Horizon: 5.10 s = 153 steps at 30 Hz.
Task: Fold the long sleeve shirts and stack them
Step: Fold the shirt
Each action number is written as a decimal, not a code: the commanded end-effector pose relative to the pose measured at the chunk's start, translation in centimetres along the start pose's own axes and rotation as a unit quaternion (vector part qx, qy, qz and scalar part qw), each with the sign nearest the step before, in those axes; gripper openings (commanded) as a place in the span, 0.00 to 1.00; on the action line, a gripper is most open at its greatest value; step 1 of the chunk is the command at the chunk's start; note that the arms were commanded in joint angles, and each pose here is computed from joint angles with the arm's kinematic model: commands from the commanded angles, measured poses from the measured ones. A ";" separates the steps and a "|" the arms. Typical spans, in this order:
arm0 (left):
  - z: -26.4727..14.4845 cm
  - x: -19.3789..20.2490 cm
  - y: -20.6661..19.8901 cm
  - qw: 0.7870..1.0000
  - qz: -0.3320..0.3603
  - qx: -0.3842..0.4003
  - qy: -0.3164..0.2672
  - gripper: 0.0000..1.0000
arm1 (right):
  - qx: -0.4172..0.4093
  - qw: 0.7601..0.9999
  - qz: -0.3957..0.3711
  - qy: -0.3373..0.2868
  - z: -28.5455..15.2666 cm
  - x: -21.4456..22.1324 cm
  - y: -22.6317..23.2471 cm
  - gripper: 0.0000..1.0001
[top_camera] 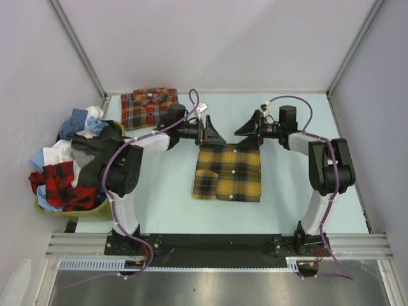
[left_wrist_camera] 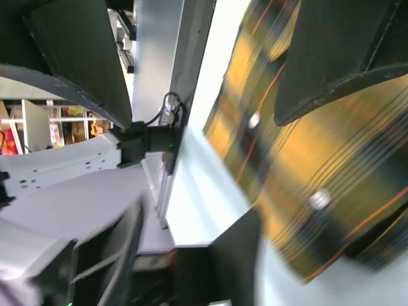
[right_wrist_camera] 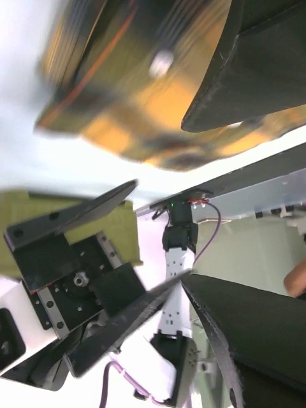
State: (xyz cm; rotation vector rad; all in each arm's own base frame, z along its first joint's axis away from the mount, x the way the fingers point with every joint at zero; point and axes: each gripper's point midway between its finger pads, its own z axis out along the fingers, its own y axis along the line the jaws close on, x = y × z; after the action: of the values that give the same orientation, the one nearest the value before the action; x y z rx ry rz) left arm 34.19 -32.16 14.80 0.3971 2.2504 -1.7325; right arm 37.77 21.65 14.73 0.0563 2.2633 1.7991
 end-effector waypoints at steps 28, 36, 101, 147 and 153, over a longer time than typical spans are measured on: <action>-9.7 -0.7 1.2 0.973 0.012 -0.184 -0.140 0.99 | 0.139 0.942 -0.282 0.115 4.1 9.4 1.0 0.80; -16.2 0.9 3.9 0.909 0.042 -0.396 -0.124 0.91 | 0.146 0.808 -0.549 0.159 8.9 15.1 1.5 0.24; -7.8 2.5 3.4 0.970 0.192 -0.118 0.096 0.82 | 0.040 0.927 -0.330 0.174 1.8 -6.7 -8.5 1.00; -12.1 2.4 3.9 0.968 0.180 -0.161 0.067 0.84 | 0.127 0.869 -0.476 0.055 -4.6 -11.0 9.1 0.00; -14.0 1.5 3.9 0.965 0.183 -0.183 0.038 0.84 | 0.241 0.757 -0.607 0.008 -5.3 -11.9 11.3 0.00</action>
State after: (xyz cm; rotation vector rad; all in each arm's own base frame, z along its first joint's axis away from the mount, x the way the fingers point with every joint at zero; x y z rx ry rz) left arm 33.24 -18.40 11.51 0.7342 2.4056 -1.1507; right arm 46.46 16.51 26.60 -1.0026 1.9581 0.8370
